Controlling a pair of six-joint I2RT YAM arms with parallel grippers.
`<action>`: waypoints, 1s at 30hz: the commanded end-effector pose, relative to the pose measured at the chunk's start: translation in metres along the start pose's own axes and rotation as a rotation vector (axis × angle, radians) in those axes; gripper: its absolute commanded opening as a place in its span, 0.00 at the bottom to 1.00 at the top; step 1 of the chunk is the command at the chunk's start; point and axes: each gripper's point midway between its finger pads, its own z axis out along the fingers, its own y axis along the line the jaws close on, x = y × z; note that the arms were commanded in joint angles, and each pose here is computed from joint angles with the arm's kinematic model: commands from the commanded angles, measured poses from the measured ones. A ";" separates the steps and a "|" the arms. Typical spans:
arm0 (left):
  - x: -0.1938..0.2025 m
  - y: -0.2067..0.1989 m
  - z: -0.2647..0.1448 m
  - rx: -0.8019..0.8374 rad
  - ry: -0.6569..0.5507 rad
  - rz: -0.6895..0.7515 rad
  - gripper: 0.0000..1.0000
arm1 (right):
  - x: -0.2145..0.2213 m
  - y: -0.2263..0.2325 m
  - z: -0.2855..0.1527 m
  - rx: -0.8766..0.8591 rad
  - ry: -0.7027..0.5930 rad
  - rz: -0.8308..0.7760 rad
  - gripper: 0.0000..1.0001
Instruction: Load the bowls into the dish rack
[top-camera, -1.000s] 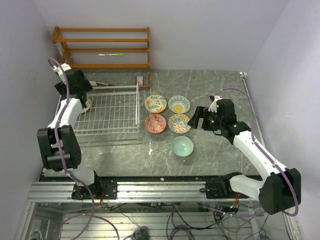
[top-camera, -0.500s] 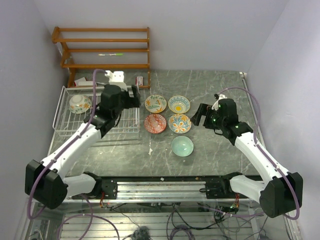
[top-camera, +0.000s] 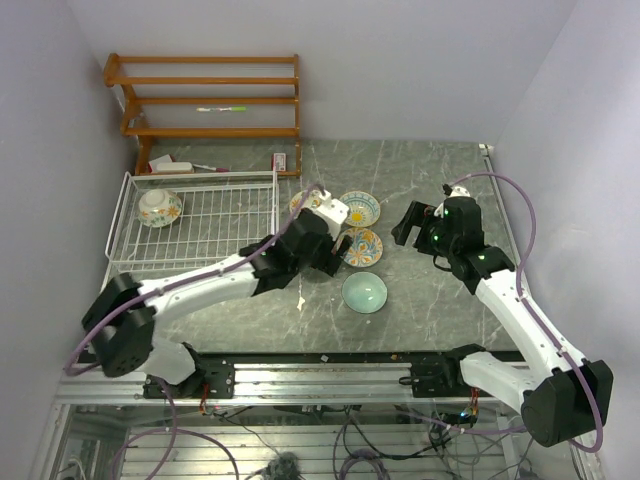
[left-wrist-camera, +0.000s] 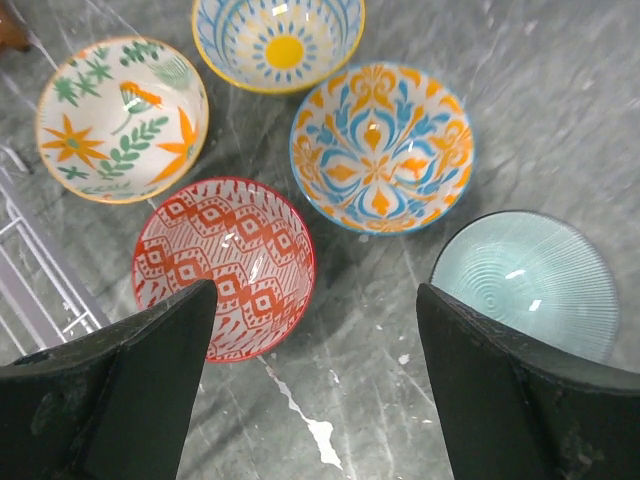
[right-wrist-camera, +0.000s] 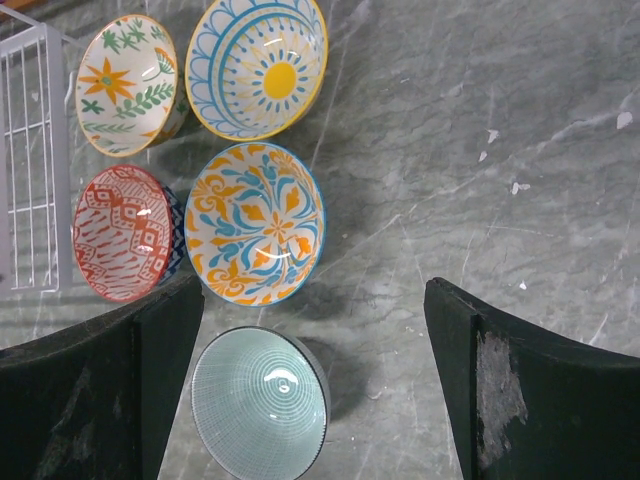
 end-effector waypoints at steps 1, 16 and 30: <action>0.019 0.003 0.028 -0.055 0.077 0.111 0.90 | -0.007 -0.001 -0.004 0.009 -0.015 0.009 0.93; 0.076 0.010 0.080 -0.044 0.186 0.129 0.80 | 0.000 -0.006 0.001 0.009 -0.007 -0.005 0.94; 0.095 0.015 0.084 -0.045 0.225 0.116 0.62 | 0.003 -0.012 0.003 0.012 -0.007 0.007 0.94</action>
